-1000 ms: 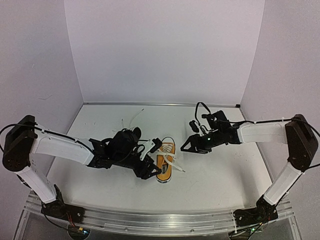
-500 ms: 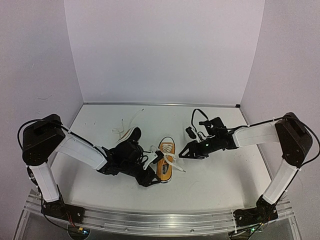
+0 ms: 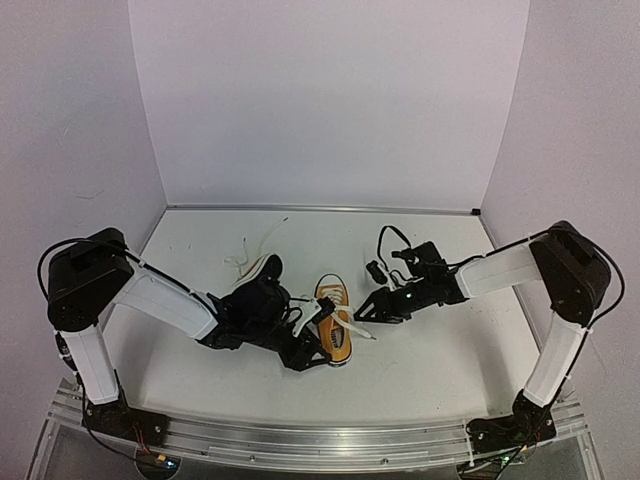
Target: Tie the shoes
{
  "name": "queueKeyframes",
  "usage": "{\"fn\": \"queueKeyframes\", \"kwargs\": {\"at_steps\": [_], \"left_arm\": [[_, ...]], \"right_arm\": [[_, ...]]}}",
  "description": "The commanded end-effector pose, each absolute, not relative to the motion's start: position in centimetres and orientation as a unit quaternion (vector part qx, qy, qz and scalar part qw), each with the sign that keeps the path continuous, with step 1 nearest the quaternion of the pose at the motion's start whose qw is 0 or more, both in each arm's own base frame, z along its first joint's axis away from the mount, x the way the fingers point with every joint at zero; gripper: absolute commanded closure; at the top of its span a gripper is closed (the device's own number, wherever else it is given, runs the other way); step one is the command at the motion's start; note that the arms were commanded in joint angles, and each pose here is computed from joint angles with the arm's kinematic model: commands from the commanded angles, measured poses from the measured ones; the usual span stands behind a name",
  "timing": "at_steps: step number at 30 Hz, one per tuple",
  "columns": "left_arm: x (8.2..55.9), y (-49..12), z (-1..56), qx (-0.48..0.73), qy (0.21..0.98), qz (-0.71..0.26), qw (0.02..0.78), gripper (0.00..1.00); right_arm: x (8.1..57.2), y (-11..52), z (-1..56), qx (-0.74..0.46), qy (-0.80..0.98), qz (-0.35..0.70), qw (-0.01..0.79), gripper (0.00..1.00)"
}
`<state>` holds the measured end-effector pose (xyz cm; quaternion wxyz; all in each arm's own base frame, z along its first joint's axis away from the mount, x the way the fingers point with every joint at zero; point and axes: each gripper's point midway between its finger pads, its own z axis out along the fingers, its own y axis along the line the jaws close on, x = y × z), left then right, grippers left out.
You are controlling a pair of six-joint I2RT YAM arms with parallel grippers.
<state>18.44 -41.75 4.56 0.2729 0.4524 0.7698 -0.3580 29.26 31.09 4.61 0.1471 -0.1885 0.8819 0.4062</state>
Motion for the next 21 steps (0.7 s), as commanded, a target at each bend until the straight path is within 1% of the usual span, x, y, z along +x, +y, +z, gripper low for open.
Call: {"fn": "queueKeyframes", "kwargs": {"at_steps": [1, 5, 10, 17, 20, 21], "left_arm": [[18.8, -42.7, 7.0, 0.452, 0.75, -0.374, 0.305, 0.44], [18.9, -42.6, 7.0, 0.452, 0.751, -0.373, 0.306, 0.43], [19.3, -42.2, 7.3, 0.451, 0.754, -0.361, 0.314, 0.43], [20.3, -41.3, 8.5, 0.436, 0.76, -0.347, 0.334, 0.43], [21.7, -39.9, 9.3, 0.403, 0.772, -0.354, 0.341, 0.42], [22.2, -39.5, 9.9, 0.389, 0.774, -0.362, 0.346, 0.42]], "right_arm": [[30.6, 32.5, 5.6, -0.199, 0.863, 0.435, 0.166, 0.57], [30.4, 33.1, 6.4, -0.206, 0.849, 0.457, 0.168, 0.57], [30.7, 33.4, 6.5, -0.209, 0.845, 0.461, 0.171, 0.58], [31.0, 33.8, 6.5, -0.206, 0.841, 0.471, 0.171, 0.74], [31.1, 33.8, 7.0, -0.208, 0.838, 0.471, 0.179, 0.77], [31.1, 33.8, 7.1, -0.209, 0.837, 0.472, 0.181, 0.8]]}}
